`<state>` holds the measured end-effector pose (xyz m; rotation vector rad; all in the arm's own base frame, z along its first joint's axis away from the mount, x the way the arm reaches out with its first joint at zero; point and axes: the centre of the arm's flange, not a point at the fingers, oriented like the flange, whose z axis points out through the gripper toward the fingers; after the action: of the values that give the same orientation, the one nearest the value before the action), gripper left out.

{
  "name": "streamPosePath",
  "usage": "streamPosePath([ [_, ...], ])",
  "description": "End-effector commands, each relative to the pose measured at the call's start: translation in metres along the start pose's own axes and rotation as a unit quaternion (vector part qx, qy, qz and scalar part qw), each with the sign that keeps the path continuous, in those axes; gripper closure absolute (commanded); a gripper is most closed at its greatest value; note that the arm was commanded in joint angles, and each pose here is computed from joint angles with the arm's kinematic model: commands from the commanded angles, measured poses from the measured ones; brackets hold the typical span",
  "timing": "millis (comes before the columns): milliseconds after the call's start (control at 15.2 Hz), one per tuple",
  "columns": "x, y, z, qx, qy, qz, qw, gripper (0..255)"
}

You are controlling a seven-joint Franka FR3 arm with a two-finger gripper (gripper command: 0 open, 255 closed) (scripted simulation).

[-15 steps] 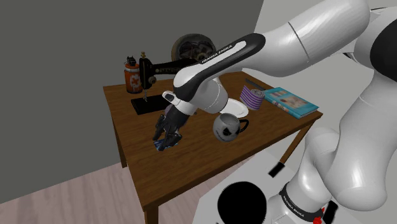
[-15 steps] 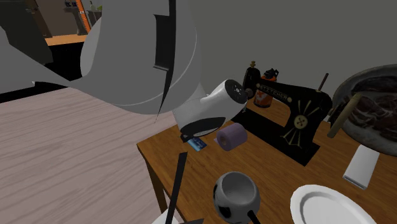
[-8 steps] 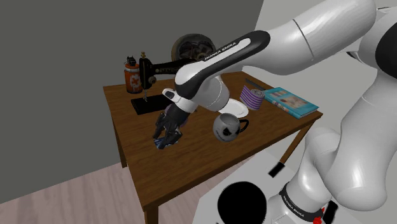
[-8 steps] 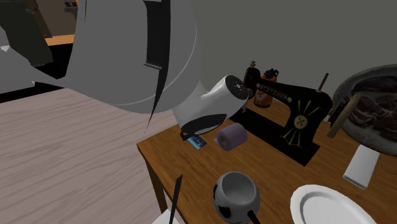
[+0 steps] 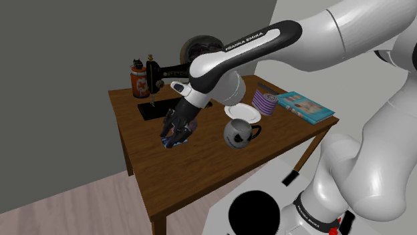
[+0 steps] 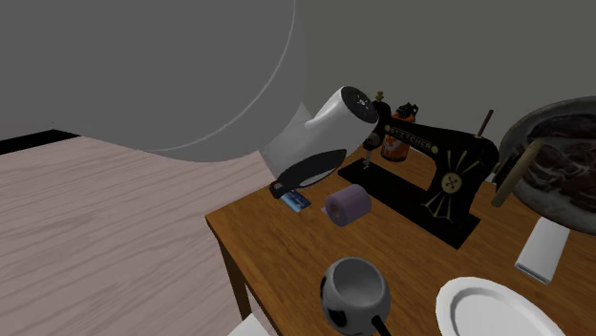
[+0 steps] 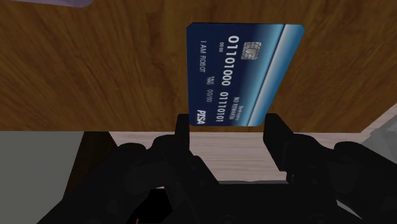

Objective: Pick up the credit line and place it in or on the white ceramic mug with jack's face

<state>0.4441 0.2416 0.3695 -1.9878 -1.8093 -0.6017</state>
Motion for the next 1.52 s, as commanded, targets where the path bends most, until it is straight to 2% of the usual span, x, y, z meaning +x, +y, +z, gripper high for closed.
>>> streamPosePath([
  [0,0.006,-0.001,-0.009,0.000,0.000,0.000,1.0000,255],
  [1320,0.064,0.000,-0.097,0.000,0.000,0.000,1.0000,255],
  [1452,0.055,-0.004,-0.107,0.000,0.000,0.000,1.0000,255],
])
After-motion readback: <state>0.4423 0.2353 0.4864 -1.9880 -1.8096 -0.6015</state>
